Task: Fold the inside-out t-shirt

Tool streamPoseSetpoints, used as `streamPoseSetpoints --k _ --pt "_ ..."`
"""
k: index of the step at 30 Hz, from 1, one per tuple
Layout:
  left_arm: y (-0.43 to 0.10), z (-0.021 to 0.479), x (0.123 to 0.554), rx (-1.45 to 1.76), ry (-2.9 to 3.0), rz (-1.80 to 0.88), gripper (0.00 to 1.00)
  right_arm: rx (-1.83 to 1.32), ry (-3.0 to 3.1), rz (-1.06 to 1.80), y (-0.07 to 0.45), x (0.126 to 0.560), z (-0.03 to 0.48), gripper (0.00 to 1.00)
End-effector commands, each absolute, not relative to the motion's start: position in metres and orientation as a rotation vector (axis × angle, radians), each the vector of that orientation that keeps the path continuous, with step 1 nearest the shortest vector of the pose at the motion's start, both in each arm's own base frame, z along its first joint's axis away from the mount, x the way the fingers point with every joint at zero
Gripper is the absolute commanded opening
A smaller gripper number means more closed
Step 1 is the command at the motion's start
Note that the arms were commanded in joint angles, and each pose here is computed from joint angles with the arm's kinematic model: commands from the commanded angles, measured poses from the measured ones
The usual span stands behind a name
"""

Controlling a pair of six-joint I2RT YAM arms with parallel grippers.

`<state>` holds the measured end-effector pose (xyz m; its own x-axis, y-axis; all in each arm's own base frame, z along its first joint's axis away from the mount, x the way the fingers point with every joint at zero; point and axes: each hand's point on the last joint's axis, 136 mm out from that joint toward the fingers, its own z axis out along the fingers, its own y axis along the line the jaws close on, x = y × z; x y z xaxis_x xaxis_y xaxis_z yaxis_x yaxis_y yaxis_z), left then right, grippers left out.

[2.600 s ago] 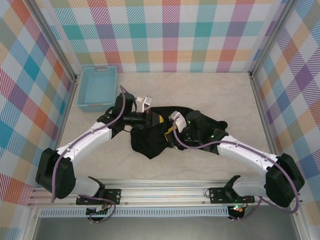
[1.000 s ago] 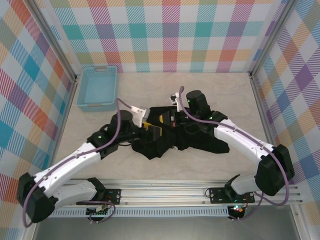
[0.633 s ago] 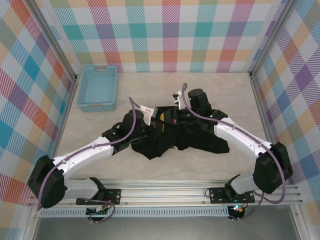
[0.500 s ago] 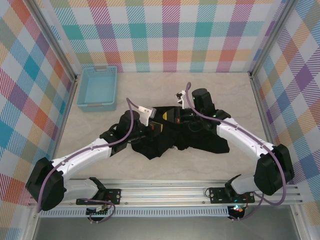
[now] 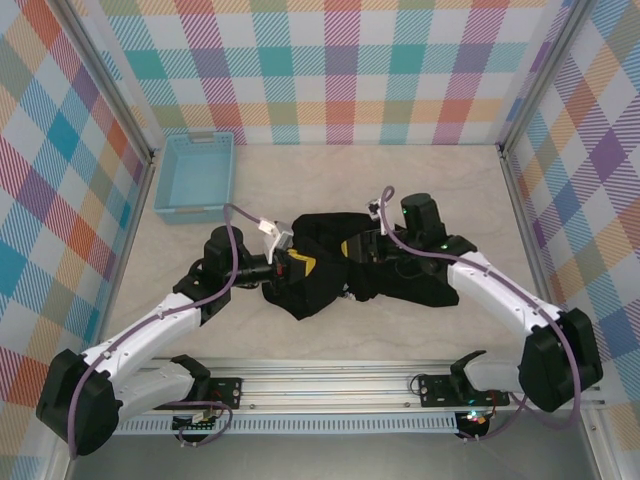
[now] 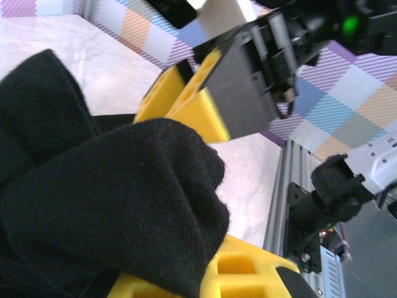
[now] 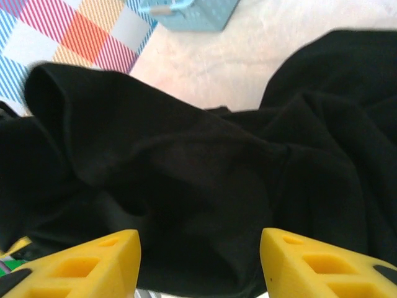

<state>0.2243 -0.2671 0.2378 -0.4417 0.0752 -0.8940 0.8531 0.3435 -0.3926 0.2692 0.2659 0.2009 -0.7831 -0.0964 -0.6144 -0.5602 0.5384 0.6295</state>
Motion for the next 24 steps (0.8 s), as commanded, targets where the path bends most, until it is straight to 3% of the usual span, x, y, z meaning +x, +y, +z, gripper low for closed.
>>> streamPoseSetpoints --k 1,5,7,9,11,13,14,18,24 --pt "-0.27 0.253 0.214 0.921 1.692 -1.213 0.0 -0.647 2.164 1.225 0.285 0.272 0.209 0.55" --pt "-0.269 0.252 0.213 0.919 1.699 -1.213 0.0 -0.704 2.155 1.266 0.306 0.276 0.202 0.63" --pt "-0.268 0.253 0.214 0.911 1.7 -1.204 0.0 -0.724 2.17 1.27 0.314 0.278 0.196 0.62" --pt "-0.267 0.252 0.215 0.896 1.707 -1.19 0.0 -0.724 2.17 1.286 0.319 0.28 0.195 0.49" --pt "-0.264 0.249 0.219 0.863 1.729 -1.164 0.0 -0.711 2.16 1.245 0.314 0.282 0.2 0.22" --pt "-0.258 0.243 0.226 0.801 1.771 -1.124 0.0 -0.689 2.153 1.166 0.302 0.285 0.208 0.04" --pt "-0.255 0.239 0.229 0.769 1.788 -1.105 0.0 -0.668 2.143 1.145 0.293 0.284 0.215 0.0" --pt "-0.242 0.208 0.237 0.651 1.906 -1.048 0.0 -0.575 2.059 1.212 0.264 0.276 0.242 0.0" --pt "-0.221 0.164 0.252 0.48 2.07 -0.919 0.1 -0.553 1.973 1.312 0.261 0.26 0.25 0.0"
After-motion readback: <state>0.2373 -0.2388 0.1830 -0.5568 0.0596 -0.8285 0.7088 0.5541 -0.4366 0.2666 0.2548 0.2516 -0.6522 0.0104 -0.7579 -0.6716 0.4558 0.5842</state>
